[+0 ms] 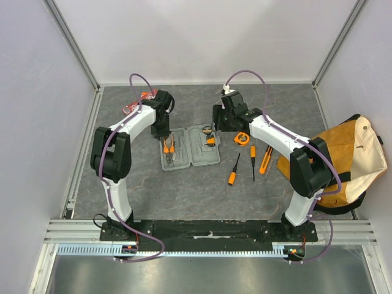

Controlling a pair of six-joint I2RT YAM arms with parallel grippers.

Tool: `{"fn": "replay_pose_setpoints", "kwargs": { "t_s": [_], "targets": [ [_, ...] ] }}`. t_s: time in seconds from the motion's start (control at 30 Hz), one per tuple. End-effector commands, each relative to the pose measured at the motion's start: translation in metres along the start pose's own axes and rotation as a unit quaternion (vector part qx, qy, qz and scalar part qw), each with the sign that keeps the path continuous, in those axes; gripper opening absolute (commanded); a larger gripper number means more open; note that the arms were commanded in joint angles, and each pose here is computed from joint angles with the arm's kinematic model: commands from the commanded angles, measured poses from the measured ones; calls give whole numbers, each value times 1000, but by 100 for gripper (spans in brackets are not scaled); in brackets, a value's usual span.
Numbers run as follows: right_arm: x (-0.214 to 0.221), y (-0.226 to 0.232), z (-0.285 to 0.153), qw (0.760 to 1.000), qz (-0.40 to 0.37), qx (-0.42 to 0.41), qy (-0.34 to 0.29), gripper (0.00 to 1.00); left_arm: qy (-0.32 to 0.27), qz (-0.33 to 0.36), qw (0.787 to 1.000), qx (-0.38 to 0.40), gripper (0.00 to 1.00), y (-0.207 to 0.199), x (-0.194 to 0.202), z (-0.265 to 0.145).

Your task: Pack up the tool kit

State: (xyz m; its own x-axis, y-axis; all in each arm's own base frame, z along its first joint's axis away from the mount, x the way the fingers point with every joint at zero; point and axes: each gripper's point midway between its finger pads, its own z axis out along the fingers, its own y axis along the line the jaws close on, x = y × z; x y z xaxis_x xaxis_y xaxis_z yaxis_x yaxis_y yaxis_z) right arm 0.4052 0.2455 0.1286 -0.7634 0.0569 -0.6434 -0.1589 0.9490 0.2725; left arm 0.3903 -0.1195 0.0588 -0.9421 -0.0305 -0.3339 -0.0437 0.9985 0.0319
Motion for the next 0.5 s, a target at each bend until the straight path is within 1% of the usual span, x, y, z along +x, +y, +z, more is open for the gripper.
{"fn": "replay_pose_setpoints", "kwargs": {
  "t_s": [0.0, 0.1, 0.17, 0.33, 0.47],
  "targets": [
    [-26, 48, -13, 996, -47, -63, -41, 65, -41, -4, 999, -4, 33, 3, -15, -22],
    [-21, 78, -9, 991, -91, -87, -45, 65, -50, -14, 999, 4, 37, 2, -16, -23],
    [-13, 98, -3, 987, -108, -111, -38, 62, -51, -27, 998, 9, 37, 2, -15, -21],
    [1, 140, 12, 977, -136, -159, -37, 54, -48, -75, 995, 43, 30, 5, -14, -11],
    [12, 157, 31, 974, -153, -167, -32, 47, -52, -102, 991, 74, 25, 8, -18, -8]
  ]
}}
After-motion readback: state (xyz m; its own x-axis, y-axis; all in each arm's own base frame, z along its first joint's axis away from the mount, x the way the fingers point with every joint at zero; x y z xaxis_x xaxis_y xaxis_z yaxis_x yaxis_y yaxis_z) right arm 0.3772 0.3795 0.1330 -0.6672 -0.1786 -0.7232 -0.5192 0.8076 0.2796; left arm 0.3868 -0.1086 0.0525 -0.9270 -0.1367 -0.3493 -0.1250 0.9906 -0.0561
